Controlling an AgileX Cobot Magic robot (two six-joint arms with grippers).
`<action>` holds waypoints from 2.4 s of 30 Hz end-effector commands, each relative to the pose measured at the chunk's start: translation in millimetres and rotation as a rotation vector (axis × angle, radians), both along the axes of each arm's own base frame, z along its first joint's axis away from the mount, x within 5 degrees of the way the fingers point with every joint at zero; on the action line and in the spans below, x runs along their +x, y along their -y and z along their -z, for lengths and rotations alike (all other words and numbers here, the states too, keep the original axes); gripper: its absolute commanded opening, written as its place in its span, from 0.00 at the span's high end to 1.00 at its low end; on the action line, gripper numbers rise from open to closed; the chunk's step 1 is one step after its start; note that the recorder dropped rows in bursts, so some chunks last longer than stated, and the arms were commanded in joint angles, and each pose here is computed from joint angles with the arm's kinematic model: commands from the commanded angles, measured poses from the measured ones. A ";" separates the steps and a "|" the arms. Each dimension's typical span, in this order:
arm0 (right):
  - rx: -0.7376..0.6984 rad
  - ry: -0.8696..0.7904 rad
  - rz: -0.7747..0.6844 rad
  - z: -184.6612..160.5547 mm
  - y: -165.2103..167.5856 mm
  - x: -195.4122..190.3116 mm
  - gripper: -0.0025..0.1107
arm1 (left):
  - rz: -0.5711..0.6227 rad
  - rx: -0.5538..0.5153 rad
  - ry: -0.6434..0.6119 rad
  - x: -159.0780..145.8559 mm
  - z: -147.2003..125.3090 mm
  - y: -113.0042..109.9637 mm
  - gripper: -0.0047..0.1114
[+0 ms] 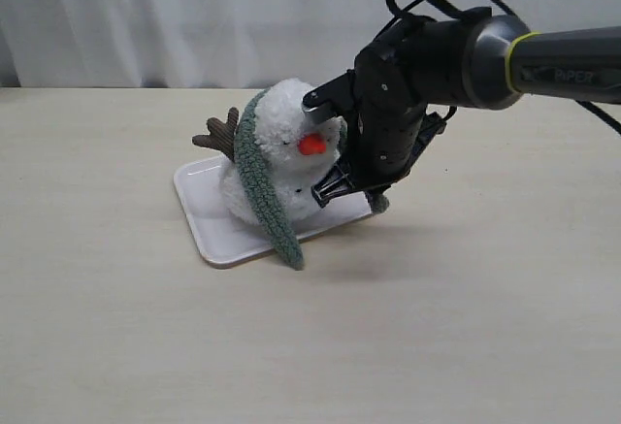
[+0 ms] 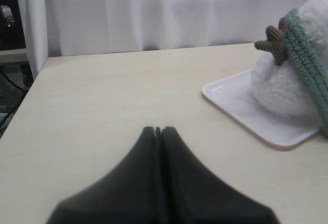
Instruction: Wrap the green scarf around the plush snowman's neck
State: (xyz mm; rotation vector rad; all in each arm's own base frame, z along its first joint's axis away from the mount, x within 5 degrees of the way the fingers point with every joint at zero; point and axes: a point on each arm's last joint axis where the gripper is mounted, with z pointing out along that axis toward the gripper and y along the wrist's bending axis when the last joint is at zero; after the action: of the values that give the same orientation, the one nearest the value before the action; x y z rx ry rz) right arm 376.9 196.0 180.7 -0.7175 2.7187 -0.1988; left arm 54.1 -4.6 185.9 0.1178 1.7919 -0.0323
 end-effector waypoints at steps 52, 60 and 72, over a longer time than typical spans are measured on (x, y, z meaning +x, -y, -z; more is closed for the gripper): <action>0.422 -0.013 0.183 44.3 53.1 39.1 0.58 | 0.006 -0.005 0.007 0.0 0.3 0.4 0.96; 0.453 -0.014 0.160 44.3 50.0 39.3 0.59 | 0.006 -0.005 0.007 0.0 0.3 0.4 0.96; 0.390 -0.010 0.148 55.0 56.0 41.6 0.61 | 0.006 -0.005 0.007 0.0 0.3 0.4 0.96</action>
State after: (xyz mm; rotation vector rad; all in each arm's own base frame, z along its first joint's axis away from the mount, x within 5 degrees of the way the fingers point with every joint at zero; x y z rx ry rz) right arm 415.1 143.4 124.0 -0.3929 2.7200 0.3393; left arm 54.1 -4.6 185.9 0.1178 1.7919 -0.0323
